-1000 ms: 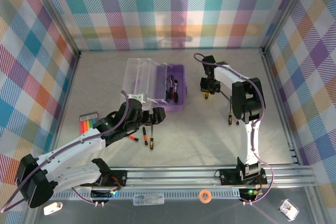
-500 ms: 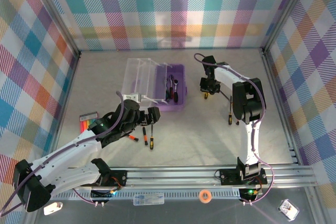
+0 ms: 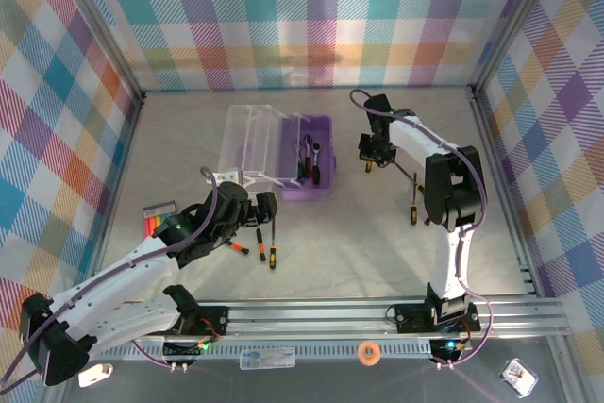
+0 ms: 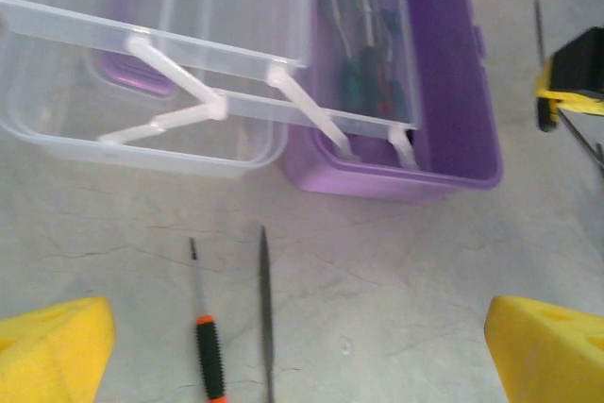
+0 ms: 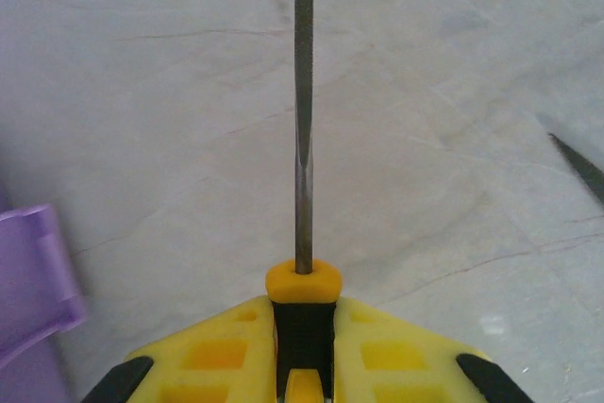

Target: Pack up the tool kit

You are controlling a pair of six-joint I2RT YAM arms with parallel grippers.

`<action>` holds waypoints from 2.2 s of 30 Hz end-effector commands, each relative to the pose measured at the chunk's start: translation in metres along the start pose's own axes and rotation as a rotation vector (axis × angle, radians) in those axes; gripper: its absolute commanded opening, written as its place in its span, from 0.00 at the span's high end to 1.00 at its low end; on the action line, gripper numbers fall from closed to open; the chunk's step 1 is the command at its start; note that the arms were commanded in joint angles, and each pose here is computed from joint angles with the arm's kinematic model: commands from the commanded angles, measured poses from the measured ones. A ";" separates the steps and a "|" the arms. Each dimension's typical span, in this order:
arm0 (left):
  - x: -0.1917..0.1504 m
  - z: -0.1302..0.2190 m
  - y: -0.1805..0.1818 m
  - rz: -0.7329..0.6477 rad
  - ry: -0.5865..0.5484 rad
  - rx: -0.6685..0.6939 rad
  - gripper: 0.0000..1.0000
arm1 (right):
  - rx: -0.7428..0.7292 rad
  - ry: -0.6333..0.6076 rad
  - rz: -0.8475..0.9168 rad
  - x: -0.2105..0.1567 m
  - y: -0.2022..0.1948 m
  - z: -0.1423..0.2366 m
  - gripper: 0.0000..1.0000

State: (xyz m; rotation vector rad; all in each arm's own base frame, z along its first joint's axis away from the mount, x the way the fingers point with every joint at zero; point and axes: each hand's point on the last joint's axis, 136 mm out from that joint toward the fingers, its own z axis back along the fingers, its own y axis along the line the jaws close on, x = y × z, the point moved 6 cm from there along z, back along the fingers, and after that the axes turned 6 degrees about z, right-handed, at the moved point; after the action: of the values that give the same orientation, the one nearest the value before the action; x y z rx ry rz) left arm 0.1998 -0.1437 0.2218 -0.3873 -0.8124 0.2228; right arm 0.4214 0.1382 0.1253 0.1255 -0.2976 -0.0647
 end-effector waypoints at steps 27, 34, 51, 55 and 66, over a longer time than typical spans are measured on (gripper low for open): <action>0.022 0.010 0.082 0.320 -0.072 0.285 0.00 | 0.614 0.024 0.090 -0.005 0.218 0.055 0.82; 0.022 0.006 0.078 0.301 -0.061 0.259 0.00 | 0.638 0.078 0.091 -0.001 0.232 0.037 0.82; 0.021 0.003 0.076 0.284 -0.045 0.255 0.00 | 0.648 0.137 0.097 -0.011 0.249 0.017 0.78; 0.021 0.003 0.076 0.284 -0.044 0.251 0.00 | 0.663 0.147 0.098 -0.012 0.252 0.019 0.75; 0.018 0.002 0.076 0.287 -0.033 0.247 0.00 | 0.692 0.148 0.110 -0.012 0.253 0.031 0.70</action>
State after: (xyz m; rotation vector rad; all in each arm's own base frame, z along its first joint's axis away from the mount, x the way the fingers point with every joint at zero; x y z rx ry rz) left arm 0.2085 -0.0688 0.2065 -0.2657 -0.7570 0.6037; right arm 0.4182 0.3785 0.1701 0.7447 -0.1809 0.1318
